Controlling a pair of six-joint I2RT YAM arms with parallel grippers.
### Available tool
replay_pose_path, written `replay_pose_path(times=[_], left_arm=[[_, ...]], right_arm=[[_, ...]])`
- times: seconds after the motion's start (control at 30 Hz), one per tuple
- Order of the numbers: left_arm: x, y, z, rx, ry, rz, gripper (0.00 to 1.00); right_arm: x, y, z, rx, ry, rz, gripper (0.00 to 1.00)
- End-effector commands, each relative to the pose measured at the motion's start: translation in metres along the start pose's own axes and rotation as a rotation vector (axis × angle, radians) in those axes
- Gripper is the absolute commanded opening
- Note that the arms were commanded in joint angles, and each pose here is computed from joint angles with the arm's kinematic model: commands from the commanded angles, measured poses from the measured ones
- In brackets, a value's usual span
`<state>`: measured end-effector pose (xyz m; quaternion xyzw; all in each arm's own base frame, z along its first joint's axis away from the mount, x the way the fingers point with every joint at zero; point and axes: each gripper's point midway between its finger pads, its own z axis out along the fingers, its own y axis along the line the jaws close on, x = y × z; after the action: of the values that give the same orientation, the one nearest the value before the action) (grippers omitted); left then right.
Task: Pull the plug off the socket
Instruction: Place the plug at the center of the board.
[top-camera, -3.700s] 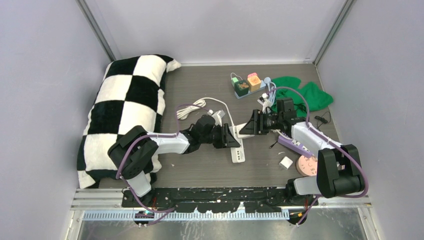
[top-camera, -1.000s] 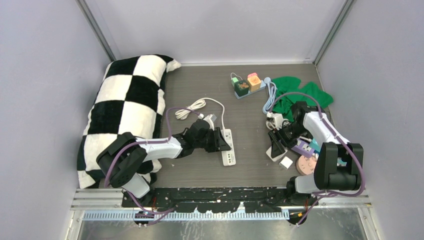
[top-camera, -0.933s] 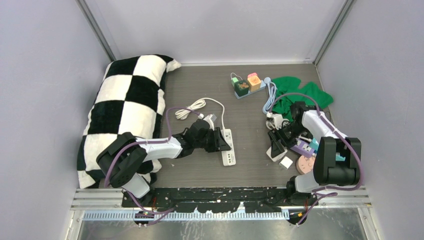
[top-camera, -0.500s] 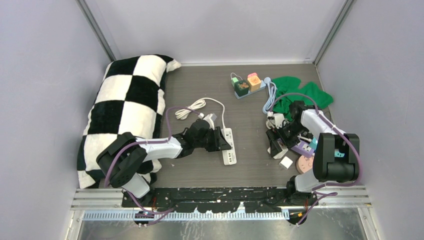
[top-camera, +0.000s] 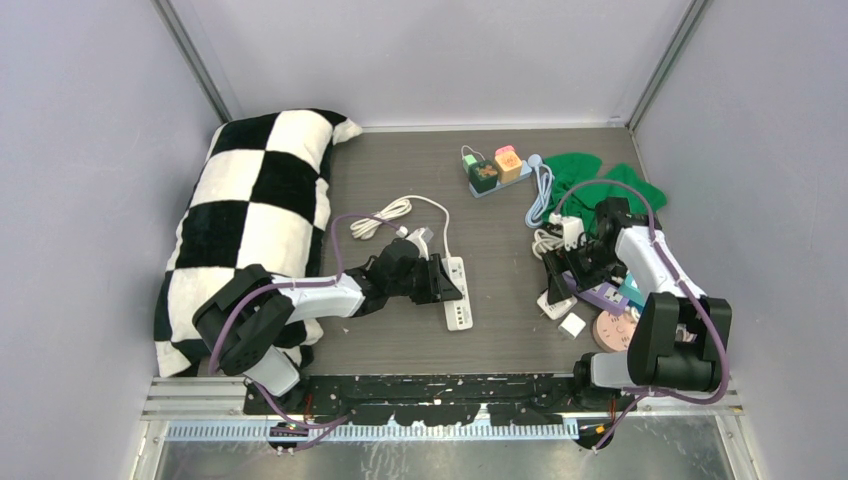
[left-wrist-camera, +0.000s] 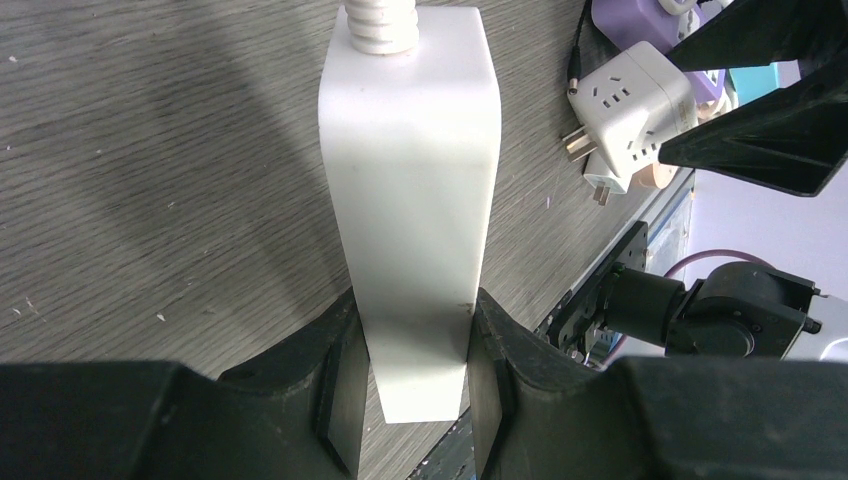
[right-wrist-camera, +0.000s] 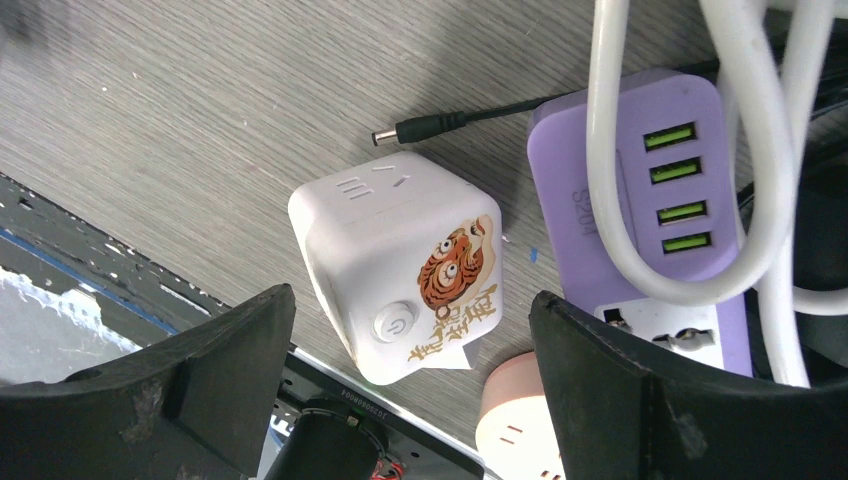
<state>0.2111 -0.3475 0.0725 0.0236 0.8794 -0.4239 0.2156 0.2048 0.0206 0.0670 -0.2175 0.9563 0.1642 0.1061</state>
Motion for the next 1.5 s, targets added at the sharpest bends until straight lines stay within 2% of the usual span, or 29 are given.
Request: replay_pose_path(times=[0.0,0.3,0.7,1.0,1.2,1.47], left_arm=[[-0.018,-0.025,-0.004,0.090,-0.060,0.034,0.00],[-0.019,-0.030,-0.005,0.118,-0.068,0.018,0.00],[-0.028,-0.051,-0.006,0.181,-0.077,0.007,0.00],[-0.041,-0.082,-0.007,0.272,-0.075,-0.004,0.00],[-0.051,-0.106,-0.014,0.339,-0.086,-0.020,0.00],[-0.067,-0.132,-0.024,0.407,-0.123,-0.054,0.00]], right_arm=[[-0.013,0.012,-0.013,-0.037,-0.090,-0.047,0.92],[-0.022,0.024,-0.024,-0.073,-0.165,-0.080,0.92],[-0.033,0.058,-0.042,-0.205,-0.268,-0.172,0.92],[-0.058,0.077,-0.067,-0.290,-0.373,-0.218,0.92],[-0.080,0.099,-0.088,-0.411,-0.474,-0.255,0.92],[-0.097,0.130,-0.091,-0.512,-0.463,-0.232,0.91]])
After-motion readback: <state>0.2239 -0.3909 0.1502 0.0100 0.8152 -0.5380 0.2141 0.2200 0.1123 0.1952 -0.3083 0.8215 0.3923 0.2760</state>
